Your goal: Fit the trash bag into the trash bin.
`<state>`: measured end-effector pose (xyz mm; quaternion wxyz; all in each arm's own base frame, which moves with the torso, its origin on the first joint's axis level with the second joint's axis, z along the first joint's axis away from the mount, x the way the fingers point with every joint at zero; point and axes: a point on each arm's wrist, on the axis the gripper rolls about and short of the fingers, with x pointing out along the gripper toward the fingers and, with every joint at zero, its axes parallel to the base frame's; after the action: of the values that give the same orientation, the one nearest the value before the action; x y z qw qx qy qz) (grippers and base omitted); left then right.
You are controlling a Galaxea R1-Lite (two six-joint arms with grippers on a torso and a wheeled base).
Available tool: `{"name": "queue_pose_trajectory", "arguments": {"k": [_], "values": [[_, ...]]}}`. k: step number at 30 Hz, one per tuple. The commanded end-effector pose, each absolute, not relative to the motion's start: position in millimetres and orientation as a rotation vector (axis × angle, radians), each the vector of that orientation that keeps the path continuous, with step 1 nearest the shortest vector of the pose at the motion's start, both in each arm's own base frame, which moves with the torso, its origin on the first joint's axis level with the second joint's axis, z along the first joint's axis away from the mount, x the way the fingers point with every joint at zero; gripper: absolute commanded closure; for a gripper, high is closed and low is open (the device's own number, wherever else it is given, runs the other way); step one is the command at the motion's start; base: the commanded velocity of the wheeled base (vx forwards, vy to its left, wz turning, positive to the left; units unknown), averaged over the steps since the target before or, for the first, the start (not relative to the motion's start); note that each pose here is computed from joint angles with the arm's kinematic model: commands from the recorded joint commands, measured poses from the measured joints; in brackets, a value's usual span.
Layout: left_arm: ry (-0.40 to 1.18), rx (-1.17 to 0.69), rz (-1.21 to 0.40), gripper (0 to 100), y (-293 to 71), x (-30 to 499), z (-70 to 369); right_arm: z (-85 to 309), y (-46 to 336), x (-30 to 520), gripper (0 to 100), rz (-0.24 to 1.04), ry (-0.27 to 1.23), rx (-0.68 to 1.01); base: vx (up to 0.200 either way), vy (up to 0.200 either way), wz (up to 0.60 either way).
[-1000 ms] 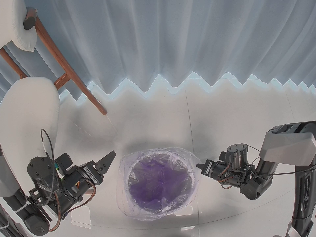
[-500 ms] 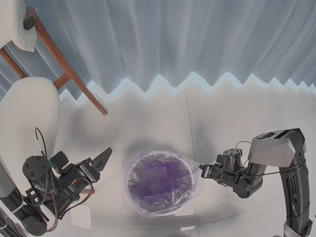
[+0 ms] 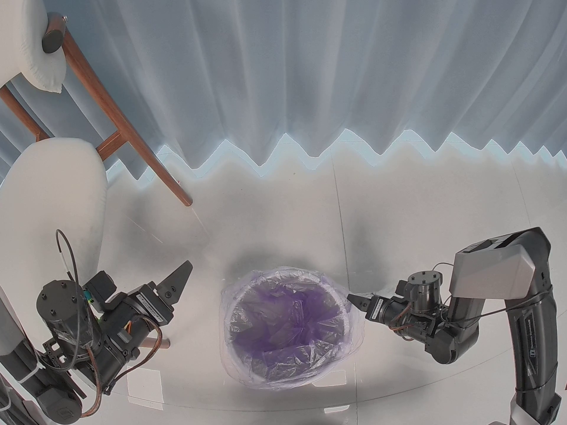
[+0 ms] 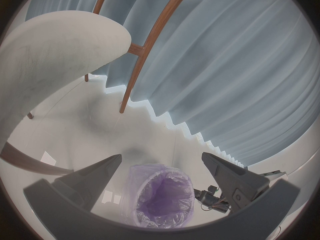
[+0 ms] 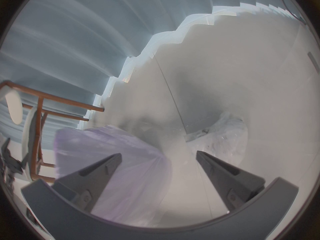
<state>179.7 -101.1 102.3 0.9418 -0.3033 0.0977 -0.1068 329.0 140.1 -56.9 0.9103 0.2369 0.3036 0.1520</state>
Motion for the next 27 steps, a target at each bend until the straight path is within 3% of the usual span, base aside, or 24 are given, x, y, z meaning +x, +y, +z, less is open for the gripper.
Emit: {"name": "queue_pose_trajectory", "arguments": {"k": [1, 5, 11, 27], "values": [[0.196, -0.62, -0.218, 0, -101, 177, 103, 5, 124, 288, 0, 0.309, 0.587, 0.611, 0.0, 0.0, 0.0], [0.21, -0.633, -0.214, 0, -100, 176, 101, 43, 113, 263, 0, 0.301, 0.548, 0.743, 0.0, 0.0, 0.0], [0.284, -0.726, -0.246, 0, -105, 162, 95, 77, 101, 222, 0, 0.342, 0.496, 0.771, -0.2, 0.0, 0.0], [0.316, -0.746, -0.27, 0, -113, 159, 91, 73, 94, 201, 0, 0.32, 0.539, 0.768, -0.2, 0.0, 0.0]]}}
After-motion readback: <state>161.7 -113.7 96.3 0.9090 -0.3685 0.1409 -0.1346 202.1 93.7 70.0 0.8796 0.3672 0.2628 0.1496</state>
